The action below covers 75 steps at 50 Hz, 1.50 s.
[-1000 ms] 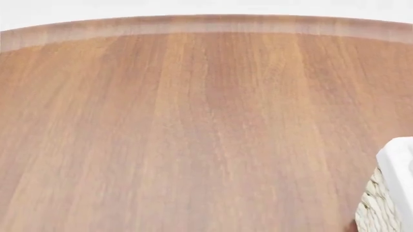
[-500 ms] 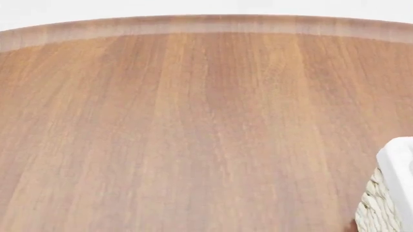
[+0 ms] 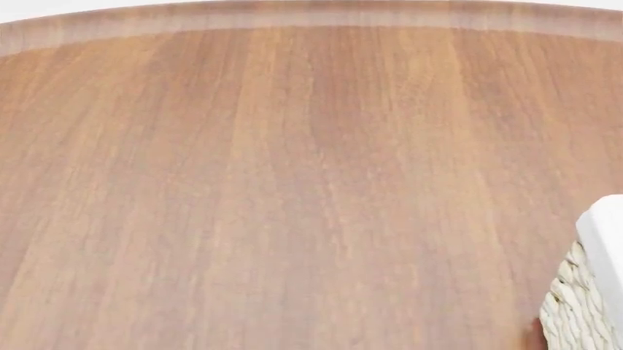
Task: Pick the milk and place it in the basket.
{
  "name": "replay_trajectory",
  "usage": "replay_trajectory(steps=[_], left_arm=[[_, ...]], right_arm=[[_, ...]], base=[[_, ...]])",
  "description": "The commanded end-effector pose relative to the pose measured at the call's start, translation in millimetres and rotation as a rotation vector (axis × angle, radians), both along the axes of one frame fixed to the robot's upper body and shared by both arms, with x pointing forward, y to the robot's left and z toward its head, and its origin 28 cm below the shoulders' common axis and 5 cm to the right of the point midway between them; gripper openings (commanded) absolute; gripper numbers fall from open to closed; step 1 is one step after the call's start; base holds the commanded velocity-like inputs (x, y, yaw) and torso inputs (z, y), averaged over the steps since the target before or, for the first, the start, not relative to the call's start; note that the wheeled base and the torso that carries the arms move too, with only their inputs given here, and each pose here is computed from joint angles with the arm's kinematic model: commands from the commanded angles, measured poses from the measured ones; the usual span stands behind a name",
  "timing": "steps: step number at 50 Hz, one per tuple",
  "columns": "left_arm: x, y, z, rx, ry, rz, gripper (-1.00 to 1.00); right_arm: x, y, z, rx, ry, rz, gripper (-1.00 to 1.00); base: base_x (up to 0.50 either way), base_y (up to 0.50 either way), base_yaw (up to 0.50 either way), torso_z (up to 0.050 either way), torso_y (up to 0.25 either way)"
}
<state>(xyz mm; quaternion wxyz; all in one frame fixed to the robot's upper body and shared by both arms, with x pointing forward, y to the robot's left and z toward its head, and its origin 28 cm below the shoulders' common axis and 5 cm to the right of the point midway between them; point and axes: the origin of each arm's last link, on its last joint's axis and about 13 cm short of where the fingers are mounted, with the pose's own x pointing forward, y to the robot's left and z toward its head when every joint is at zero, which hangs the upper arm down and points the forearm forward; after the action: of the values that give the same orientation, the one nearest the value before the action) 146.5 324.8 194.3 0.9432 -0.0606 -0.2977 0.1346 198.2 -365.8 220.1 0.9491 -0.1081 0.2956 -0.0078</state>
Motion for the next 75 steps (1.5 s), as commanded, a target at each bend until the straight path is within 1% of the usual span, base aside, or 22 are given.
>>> replay_trajectory(steps=[1, 4, 5, 30, 35, 39, 41, 44, 45, 48, 50, 55, 57, 58, 61, 62, 66, 71, 72, 73, 74, 75], left_arm=[[-2, 2.5, 0, 0.008, -0.009, 0.016, 1.0], [-2, 2.8, 0, 0.008, -0.01, 0.018, 1.0], [-2, 2.8, 0, 0.007, -0.011, 0.018, 1.0], [-2, 3.3, 0, 0.006, -0.01, 0.02, 1.0], [-2, 3.1, 0, 0.006, -0.01, 0.019, 1.0], [-2, 3.2, 0, 0.005, -0.01, 0.021, 1.0], [-2, 3.2, 0, 0.006, -0.01, 0.021, 1.0], [-1, 3.1, 0, 0.005, -0.009, 0.021, 1.0], [-1, 3.0, -1, 0.006, -0.009, 0.021, 1.0], [-2, 3.0, 0, 0.006, -0.009, 0.022, 1.0], [-2, 3.0, 0, 0.006, -0.01, 0.022, 1.0], [-2, 3.3, 0, 0.005, -0.01, 0.023, 1.0], [-2, 3.2, 0, 0.005, -0.011, 0.024, 1.0], [-2, 3.2, 0, 0.005, -0.01, 0.024, 1.0], [-2, 3.2, 0, 0.005, -0.01, 0.024, 1.0], [-2, 3.4, 0, 0.005, -0.01, 0.025, 1.0], [-2, 3.7, 0, 0.004, -0.012, 0.026, 1.0], [-2, 3.6, 0, 0.004, -0.011, 0.025, 1.0], [-2, 3.7, 0, 0.003, -0.011, 0.025, 1.0], [-2, 3.7, 0, 0.003, -0.012, 0.024, 1.0], [-2, 3.8, 0, 0.003, -0.011, 0.026, 1.0], [-2, 3.8, 0, 0.002, -0.011, 0.025, 1.0]], right_arm=[[2, -0.5, 12, 0.007, -0.081, 0.016, -1.0], [3, -0.1, 13, 0.006, -0.091, 0.015, -1.0], [3, 0.0, 13, 0.003, -0.089, 0.016, 1.0], [3, -0.5, 14, -0.006, -0.092, 0.027, 1.0], [5, -1.3, 18, -0.011, -0.112, 0.022, 1.0], [7, -3.9, 26, -0.015, -0.168, -0.012, 1.0], [10, -5.7, 36, -0.017, -0.235, -0.034, 1.0], [11, -6.6, 44, -0.017, -0.286, -0.052, 1.0], [12, -7.4, 50, -0.02, -0.324, -0.063, 1.0], [14, -9.0, 58, -0.022, -0.362, -0.086, 1.0], [15, -10.4, 66, -0.016, -0.421, -0.109, 1.0], [18, -10.9, 86, -0.017, -0.536, -0.128, 1.0], [19, -10.7, 91, -0.024, -0.567, -0.117, 1.0], [21, -10.9, 97, -0.015, -0.612, -0.128, 1.0], [22, -11.4, 104, -0.01, -0.688, -0.14, 1.0], [23, -11.4, 111, 0.004, -0.75, -0.147, 1.0], [23, -9.0, 121, 0.006, -0.803, -0.119, 1.0], [22, -5.8, 131, 0.061, -0.895, -0.081, 1.0], [22, -5.1, 133, 0.054, -0.903, -0.068, 1.0], [22, -4.3, 134, 0.075, -0.908, -0.061, 1.0], [21, -3.0, 136, 0.062, -0.915, -0.041, 1.0], [21, -2.7, 137, 0.079, -0.925, -0.043, 1.0]], base=[[0.0, 0.0, 0.0, 0.0, 0.0], [0.0, 0.0, 0.0, 0.0, 0.0], [0.0, 0.0, 0.0, 0.0, 0.0], [0.0, 0.0, 0.0, 0.0, 0.0], [0.0, 0.0, 0.0, 0.0, 0.0], [0.0, 0.0, 0.0, 0.0, 0.0], [0.0, 0.0, 0.0, 0.0, 0.0], [0.0, 0.0, 0.0, 0.0, 0.0], [0.0, 0.0, 0.0, 0.0, 0.0], [0.0, 0.0, 0.0, 0.0, 0.0], [0.0, 0.0, 0.0, 0.0, 0.0], [0.0, 0.0, 0.0, 0.0, 0.0], [0.0, 0.0, 0.0, 0.0, 0.0], [0.0, 0.0, 0.0, 0.0, 0.0], [0.0, 0.0, 0.0, 0.0, 0.0], [0.0, 0.0, 0.0, 0.0, 0.0], [0.0, 0.0, 0.0, 0.0, 0.0], [0.0, 0.0, 0.0, 0.0, 0.0], [0.0, 0.0, 0.0, 0.0, 0.0], [0.0, 0.0, 0.0, 0.0, 0.0], [0.0, 0.0, 0.0, 0.0, 0.0], [0.0, 0.0, 0.0, 0.0, 0.0]])
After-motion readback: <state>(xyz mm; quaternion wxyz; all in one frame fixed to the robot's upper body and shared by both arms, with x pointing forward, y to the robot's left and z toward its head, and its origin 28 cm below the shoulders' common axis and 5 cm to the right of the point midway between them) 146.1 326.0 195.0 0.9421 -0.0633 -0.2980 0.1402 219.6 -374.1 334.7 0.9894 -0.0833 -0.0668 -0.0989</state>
